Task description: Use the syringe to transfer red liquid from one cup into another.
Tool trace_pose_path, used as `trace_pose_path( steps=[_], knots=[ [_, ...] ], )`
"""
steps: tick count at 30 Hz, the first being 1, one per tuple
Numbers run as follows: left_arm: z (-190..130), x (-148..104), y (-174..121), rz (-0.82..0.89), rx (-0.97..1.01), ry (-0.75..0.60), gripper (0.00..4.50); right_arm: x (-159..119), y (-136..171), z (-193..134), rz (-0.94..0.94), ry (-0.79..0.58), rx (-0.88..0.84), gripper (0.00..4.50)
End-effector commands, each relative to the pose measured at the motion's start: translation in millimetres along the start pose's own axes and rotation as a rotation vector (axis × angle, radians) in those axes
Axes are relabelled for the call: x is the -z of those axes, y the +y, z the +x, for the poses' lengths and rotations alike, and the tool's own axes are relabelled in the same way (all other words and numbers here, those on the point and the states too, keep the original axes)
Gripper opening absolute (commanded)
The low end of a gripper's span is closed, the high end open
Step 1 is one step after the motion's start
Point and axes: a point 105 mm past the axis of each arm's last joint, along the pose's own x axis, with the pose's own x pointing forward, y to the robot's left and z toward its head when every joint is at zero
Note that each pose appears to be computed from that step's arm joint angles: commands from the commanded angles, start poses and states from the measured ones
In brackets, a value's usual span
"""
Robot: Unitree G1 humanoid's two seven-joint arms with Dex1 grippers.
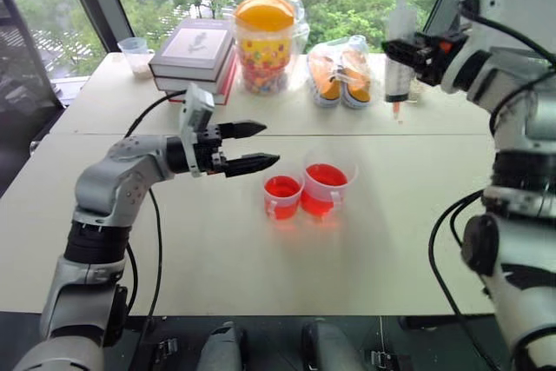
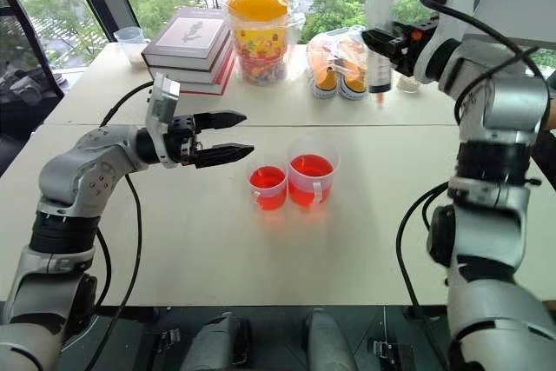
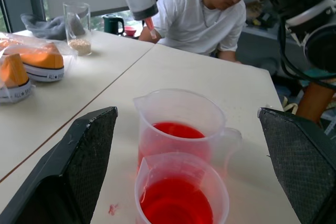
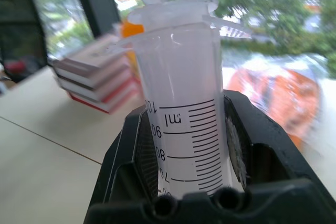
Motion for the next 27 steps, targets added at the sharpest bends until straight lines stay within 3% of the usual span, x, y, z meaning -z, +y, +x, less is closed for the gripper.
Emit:
trace_pose_path(
  steps=[1, 5, 12, 19, 27],
  knots=[
    [5, -19, 0, 0.052, 0.046, -0.019, 4.42, -32, 39, -20, -0.039, -0.22, -0.078, 1.41],
    [14, -28, 5, 0.065, 0.069, -0.029, 4.42, -20, 71, -33, 0.022, -0.314, -0.136, 1.41],
    [21, -36, -2, 0.083, 0.135, -0.019, 4.42, 35, 112, -30, 0.048, -0.279, -0.164, 1.41],
    [36, -45, -3, 0.118, 0.199, -0.02, 4.42, 81, 115, -24, 0.012, -0.213, -0.113, 1.41],
    [59, -46, -14, 0.128, 0.302, -0.019, 4.42, 105, 118, -24, 0.009, -0.162, -0.119, 1.41]
  ],
)
